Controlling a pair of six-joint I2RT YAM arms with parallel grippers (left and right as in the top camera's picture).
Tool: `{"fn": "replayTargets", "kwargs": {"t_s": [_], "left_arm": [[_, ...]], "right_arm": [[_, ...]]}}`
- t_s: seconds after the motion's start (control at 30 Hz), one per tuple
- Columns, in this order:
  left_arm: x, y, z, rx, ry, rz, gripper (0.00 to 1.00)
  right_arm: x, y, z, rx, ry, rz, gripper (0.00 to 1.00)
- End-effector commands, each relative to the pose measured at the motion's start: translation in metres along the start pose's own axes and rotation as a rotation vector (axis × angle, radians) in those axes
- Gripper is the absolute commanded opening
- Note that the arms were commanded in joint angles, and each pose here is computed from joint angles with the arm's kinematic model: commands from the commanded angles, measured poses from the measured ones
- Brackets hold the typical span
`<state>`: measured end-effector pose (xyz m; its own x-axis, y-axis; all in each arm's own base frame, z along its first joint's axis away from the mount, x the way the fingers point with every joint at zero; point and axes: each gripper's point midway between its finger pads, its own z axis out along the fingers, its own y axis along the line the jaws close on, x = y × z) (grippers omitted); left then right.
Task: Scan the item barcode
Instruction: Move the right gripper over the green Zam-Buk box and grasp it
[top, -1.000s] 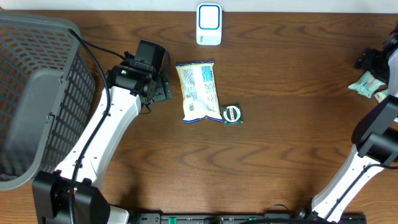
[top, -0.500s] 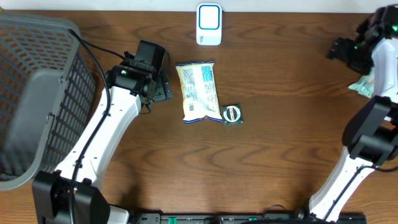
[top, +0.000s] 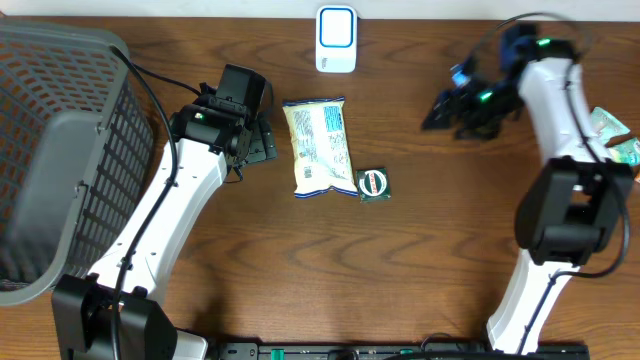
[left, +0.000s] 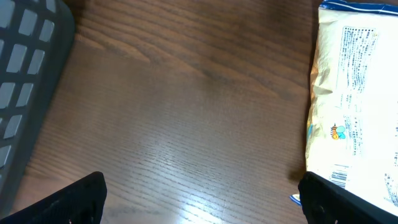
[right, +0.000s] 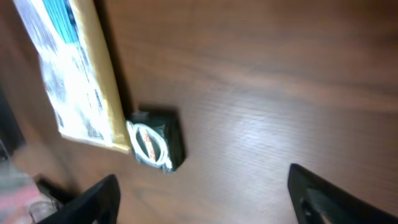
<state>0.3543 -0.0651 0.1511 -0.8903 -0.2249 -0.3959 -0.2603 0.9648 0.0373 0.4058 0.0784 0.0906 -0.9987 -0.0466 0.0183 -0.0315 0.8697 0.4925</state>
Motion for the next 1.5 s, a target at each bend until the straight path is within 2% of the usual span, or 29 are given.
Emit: {"fn": "replayTargets", "kwargs": {"t_s": [0.0,0.13,0.23,0.37,0.53,0.87,1.07,1.3,1.47], "left_arm": [[-0.003,0.003,-0.004,-0.011,-0.015,0.002,0.98],[-0.003,0.003,-0.004,-0.011,-0.015,0.002,0.98],[-0.003,0.003,-0.004,-0.011,-0.015,0.002,0.98],[-0.003,0.003,-0.004,-0.011,-0.015,0.002,0.98],[-0.003,0.003,-0.004,-0.011,-0.015,0.002,0.98],[-0.003,0.003,-0.004,-0.011,-0.015,0.002,0.98],[-0.003,0.003,-0.004,-0.011,-0.015,0.002,0.98],[-0.003,0.003,-0.004,-0.011,-0.015,0.002,0.98],[-0.003,0.003,-0.004,-0.011,-0.015,0.002,0.97]], "right_arm": [[0.021,0.017,0.029,-0.015,0.087,-0.06,0.75],[0.043,0.035,0.059,-0.012,0.169,-0.106,0.68],[0.055,0.046,0.071,-0.008,0.21,-0.136,0.66],[0.055,0.05,0.079,0.039,0.211,-0.167,0.57],[0.055,0.029,0.082,0.216,0.204,-0.074,0.6],[0.064,0.04,0.11,0.145,0.205,-0.099,0.58],[0.06,0.038,0.116,0.155,0.181,-0.112,0.52],[0.048,-0.004,0.103,0.394,0.117,0.011,0.52],[0.04,-0.019,0.084,0.479,0.09,0.045,0.54]]}}
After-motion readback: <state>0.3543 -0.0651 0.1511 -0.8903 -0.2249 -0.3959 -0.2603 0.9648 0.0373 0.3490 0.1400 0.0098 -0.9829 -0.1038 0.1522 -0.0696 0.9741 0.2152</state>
